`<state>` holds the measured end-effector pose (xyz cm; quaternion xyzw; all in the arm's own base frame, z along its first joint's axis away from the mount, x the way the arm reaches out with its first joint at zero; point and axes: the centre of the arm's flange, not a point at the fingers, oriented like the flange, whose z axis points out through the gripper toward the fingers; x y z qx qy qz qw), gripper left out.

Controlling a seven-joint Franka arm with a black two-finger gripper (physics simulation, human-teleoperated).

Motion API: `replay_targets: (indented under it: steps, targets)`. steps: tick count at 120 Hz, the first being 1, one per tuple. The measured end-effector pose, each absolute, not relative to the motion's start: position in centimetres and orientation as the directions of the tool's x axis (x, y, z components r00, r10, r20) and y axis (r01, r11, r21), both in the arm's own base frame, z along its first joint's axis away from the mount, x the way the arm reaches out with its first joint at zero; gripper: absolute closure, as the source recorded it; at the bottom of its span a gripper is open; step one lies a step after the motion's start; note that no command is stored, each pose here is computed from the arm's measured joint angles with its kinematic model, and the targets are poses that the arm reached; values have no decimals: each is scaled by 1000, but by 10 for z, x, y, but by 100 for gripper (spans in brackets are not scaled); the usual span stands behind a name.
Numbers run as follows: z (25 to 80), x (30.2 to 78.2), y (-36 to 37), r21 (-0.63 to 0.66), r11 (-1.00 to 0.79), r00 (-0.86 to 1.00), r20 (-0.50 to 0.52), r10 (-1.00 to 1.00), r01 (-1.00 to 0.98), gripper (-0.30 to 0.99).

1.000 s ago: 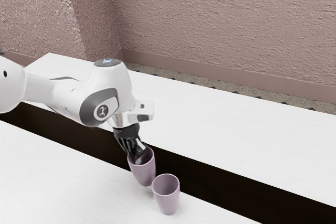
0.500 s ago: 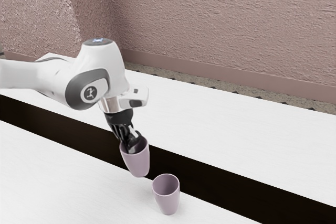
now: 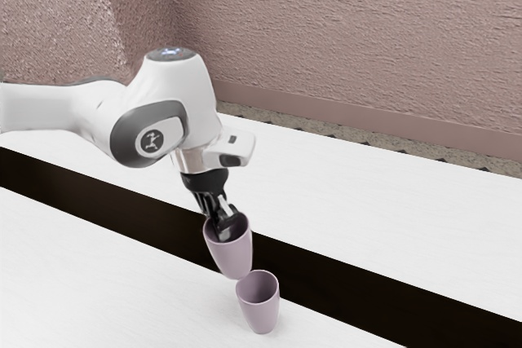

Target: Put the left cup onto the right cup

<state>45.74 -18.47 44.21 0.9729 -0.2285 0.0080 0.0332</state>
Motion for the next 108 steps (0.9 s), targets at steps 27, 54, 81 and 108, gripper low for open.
replay_targets:
  steps: [27, 54, 81, 108]
  targets:
    - [431, 464, -207, 76, -877, 880, 20, -474, -474, 78]
    - [420, 466, -213, 89, -874, 878, 18, -478, -478, 78]
    - [414, 467, -213, 90, -875, 879, 18, -477, -476, 78]
    - [407, 466, -211, 91, -877, 881, 11, -473, -472, 78]
